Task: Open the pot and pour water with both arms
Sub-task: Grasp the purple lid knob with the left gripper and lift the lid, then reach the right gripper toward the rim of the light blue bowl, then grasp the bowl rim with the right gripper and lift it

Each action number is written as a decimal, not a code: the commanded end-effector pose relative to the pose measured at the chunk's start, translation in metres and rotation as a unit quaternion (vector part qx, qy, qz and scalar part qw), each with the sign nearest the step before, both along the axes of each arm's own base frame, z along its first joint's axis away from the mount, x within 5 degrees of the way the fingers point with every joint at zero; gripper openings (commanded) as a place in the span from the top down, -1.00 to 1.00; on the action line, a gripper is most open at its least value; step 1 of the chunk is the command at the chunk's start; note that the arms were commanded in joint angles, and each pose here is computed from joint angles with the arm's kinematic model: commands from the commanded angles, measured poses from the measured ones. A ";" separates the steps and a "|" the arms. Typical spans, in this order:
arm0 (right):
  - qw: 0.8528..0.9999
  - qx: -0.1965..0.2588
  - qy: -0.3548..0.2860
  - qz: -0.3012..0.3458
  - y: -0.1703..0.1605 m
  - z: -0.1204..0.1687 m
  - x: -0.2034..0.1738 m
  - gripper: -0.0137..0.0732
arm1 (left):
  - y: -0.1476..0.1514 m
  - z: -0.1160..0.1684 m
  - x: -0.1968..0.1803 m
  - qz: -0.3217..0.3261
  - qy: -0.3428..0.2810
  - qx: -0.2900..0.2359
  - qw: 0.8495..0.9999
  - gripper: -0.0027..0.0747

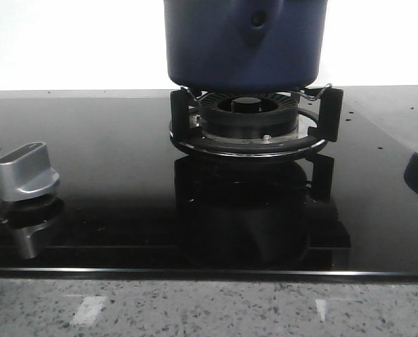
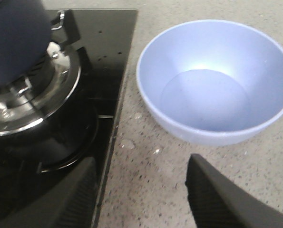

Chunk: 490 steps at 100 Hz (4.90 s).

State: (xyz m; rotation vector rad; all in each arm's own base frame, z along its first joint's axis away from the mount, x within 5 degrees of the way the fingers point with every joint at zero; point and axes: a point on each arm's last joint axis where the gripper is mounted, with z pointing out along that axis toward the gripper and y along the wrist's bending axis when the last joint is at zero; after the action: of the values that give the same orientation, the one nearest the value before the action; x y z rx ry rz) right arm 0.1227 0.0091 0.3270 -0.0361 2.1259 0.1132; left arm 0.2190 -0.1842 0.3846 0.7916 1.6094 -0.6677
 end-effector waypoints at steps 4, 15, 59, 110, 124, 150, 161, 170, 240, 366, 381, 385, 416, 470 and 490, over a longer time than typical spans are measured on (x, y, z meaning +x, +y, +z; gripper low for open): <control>0.999 -0.002 -0.043 -0.012 -0.003 0.019 0.012 -0.18 | -0.003 0.018 0.005 -0.022 -0.022 -0.052 0.998 -0.13; 0.999 -0.002 -0.038 -0.013 -0.003 0.020 0.016 -0.18 | -0.001 0.010 0.020 -0.024 -0.022 -0.061 0.998 -0.13; 0.999 -0.003 -0.032 -0.013 -0.003 0.019 0.015 -0.18 | -0.018 0.005 0.069 -0.092 -0.025 -0.088 0.992 -0.13; 1.000 -0.003 -0.027 -0.012 -0.003 0.018 0.015 -0.18 | -0.037 -0.004 0.093 -0.114 -0.017 -0.090 0.989 -0.32; 1.000 -0.003 -0.027 -0.012 -0.003 0.018 0.015 -0.18 | -0.043 -0.011 0.094 -0.124 -0.009 -0.087 0.988 -0.32; 1.000 -0.003 -0.027 -0.012 -0.003 0.018 0.015 -0.18 | -0.049 -0.020 0.097 -0.130 -0.007 -0.080 0.988 -0.29; 1.000 -0.003 -0.027 -0.012 -0.003 0.018 0.015 -0.18 | -0.049 -0.019 0.097 -0.130 -0.010 -0.080 0.988 -0.14; 1.000 -0.003 -0.027 -0.012 -0.003 0.018 0.015 -0.18 | -0.049 -0.019 0.097 -0.130 -0.010 -0.080 0.988 0.04; 1.000 -0.006 -0.015 -0.010 -0.003 0.016 0.014 -0.18 | -0.039 0.004 0.096 -0.123 -0.031 -0.110 0.986 0.25; 0.965 0.029 0.189 -0.177 -0.103 -0.019 0.161 -0.10 | 0.083 0.072 0.089 -0.035 -0.104 -0.120 0.987 -0.03; 0.963 0.042 0.198 -0.179 -0.105 -0.033 0.171 0.42 | 0.083 0.072 0.090 -0.031 -0.104 -0.118 0.987 -0.03; 0.962 0.042 0.200 -0.178 -0.106 -0.034 0.172 0.63 | 0.083 0.072 0.090 -0.029 -0.104 -0.118 0.987 -0.03; 0.964 0.054 0.193 -0.174 -0.104 -0.011 0.171 0.85 | 0.088 0.068 0.097 0.014 -0.108 -0.086 0.990 -0.03; 0.992 0.040 0.105 -0.064 -0.045 0.101 0.184 0.84 | 0.092 0.068 0.102 0.051 -0.108 -0.084 0.989 -0.03; 0.998 0.031 0.052 0.010 -0.001 0.131 0.195 0.84 | 0.093 0.068 0.103 0.060 -0.108 -0.083 0.989 -0.03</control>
State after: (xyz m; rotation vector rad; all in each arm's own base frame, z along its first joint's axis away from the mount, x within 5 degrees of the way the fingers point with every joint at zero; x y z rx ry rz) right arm 0.3227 -0.0072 0.4239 0.0422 2.3780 0.1604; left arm 0.3389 -0.0937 0.4177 0.6802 1.4805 -0.5652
